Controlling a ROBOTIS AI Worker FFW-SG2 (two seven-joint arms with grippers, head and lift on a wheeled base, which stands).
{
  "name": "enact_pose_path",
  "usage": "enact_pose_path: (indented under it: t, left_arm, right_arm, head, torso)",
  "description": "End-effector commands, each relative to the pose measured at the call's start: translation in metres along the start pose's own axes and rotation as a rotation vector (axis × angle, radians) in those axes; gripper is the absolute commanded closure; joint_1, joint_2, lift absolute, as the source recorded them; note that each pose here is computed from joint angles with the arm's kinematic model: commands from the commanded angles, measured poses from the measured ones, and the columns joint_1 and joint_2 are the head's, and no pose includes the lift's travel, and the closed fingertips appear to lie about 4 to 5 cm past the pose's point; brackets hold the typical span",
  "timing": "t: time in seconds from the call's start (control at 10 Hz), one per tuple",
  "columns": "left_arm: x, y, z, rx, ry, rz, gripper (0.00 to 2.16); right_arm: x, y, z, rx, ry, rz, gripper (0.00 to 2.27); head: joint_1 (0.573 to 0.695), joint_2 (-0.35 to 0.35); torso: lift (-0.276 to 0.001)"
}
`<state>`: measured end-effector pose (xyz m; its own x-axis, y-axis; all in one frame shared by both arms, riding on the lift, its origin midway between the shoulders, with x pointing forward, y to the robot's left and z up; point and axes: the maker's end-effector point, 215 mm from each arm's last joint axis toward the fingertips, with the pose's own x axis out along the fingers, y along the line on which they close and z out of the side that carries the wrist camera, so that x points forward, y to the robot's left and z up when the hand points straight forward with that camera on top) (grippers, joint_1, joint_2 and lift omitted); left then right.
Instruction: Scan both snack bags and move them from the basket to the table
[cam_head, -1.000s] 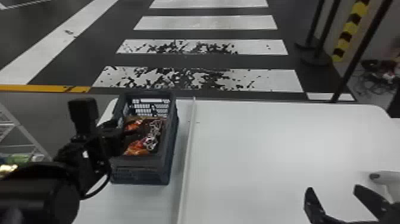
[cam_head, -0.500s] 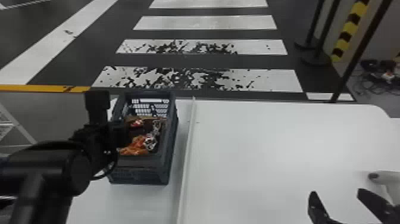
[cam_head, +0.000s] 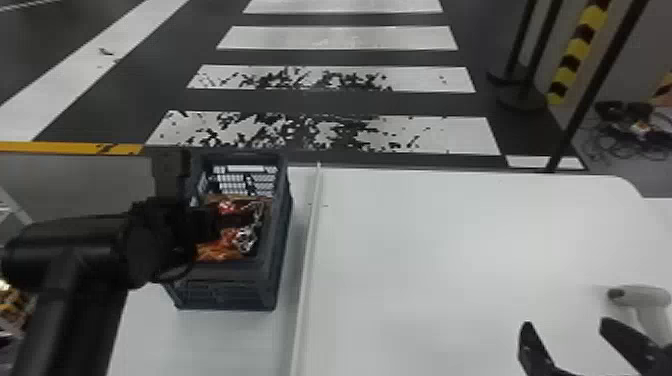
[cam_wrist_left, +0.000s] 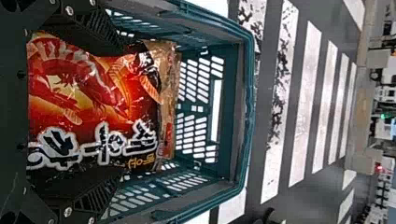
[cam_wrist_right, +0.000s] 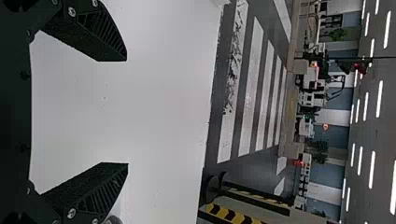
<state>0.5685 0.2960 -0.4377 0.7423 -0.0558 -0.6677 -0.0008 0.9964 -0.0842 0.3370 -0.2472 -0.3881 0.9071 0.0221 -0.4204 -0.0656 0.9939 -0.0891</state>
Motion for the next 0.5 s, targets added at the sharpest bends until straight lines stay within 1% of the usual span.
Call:
enact_pose_path:
  t: [0.0,0.1,0.2,0.4]
  left_arm:
    - [0.002,-0.002,0.002,0.000,0.029,-0.001,0.13]
    - [0.004,-0.006,0.006,0.009,0.043,-0.003,0.13]
    - [0.006,-0.004,0.008,0.005,0.049,0.002,0.13]
    - [0.014,-0.005,0.002,0.007,0.098,0.004,0.13]
  right_arm:
    - [0.000,0.000,0.000,0.001,0.000,0.001,0.13]
    - [0.000,0.000,-0.001,0.003,0.003,0.000,0.13]
    - [0.000,0.000,-0.001,0.003,0.003,0.000,0.13]
    - [-0.001,-0.001,-0.002,0.004,0.003,-0.005,0.13]
  head:
    - [0.695,0.061]
    - [0.695,0.060]
    - [0.695,0.057]
    - [0.695,0.055]
  torso:
    - [-0.098]
    - [-0.098]
    - [-0.098]
    - [-0.098]
